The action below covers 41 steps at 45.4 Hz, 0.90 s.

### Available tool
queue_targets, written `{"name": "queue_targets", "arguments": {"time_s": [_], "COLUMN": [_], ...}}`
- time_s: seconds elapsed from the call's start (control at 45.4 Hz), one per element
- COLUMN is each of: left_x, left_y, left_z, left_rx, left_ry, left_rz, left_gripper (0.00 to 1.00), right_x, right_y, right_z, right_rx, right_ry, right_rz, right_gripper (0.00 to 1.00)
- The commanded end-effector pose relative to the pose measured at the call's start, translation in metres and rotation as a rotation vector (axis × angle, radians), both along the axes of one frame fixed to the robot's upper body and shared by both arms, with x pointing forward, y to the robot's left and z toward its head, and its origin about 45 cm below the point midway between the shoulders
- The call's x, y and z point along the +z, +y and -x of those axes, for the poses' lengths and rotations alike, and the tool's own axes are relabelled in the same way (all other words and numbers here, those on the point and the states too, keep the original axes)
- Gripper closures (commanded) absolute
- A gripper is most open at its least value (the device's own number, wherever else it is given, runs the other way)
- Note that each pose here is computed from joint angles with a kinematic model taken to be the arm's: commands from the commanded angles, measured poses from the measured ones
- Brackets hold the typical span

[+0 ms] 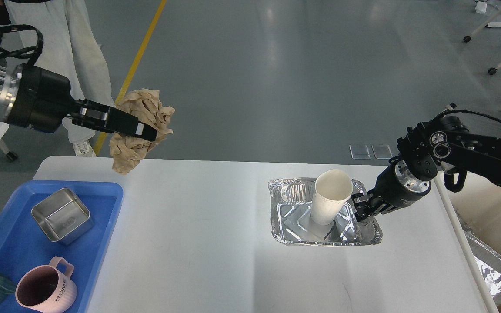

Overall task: Tidy desktop
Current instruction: 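Carry the paper bag over the foil tray and drop it in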

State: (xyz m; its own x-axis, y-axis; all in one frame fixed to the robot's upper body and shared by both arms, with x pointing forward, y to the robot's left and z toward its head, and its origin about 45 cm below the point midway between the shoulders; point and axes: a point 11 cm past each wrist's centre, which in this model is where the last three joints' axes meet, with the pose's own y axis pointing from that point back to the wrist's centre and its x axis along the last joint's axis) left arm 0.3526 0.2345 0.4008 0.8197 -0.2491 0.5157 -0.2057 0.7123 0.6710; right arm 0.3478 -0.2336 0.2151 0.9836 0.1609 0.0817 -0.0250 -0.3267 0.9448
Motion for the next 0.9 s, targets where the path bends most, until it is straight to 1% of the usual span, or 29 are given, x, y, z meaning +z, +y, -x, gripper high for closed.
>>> {"name": "queue_targets", "arguments": {"time_s": [0.0,0.154,0.264,0.352,0.528,0.616,0.88], "left_x": [-0.021,-0.053,-0.080,-0.108,-0.143,-0.151,-0.153], "left_y": [-0.039,-0.090,-0.118,-0.140,-0.170,-0.178,-0.200], "left_z": [-0.009,-0.016,-0.020,-0.020,-0.012,-0.013,-0.016], "left_rx": [-0.073,-0.146,-0.164,-0.171,-0.184,-0.176,-0.175], "left_ry": [0.049,0.102,0.140,0.174,0.222,0.225,0.217], "left_rz": [-0.003,-0.022,-0.032,-0.042,-0.031,-0.030,-0.014], "left_gripper": [1.00,1.00,1.00,1.00,1.00,1.00,1.00], "right_x": [0.001,0.001,0.002,0.003,0.005,0.006,0.008], "right_y": [0.001,0.003,0.003,0.004,0.003,0.003,0.005], "right_z": [0.000,0.000,0.000,0.000,-0.001,-0.002,-0.002], "right_rx": [0.003,0.002,0.003,0.004,0.001,0.002,0.011], "right_ry": [0.000,0.003,0.006,0.005,0.003,0.001,0.004], "right_rz": [-0.005,-0.010,-0.013,-0.017,-0.019,-0.020,-0.022], "right_gripper": [1.00,1.00,1.00,1.00,1.00,1.00,1.00]}}
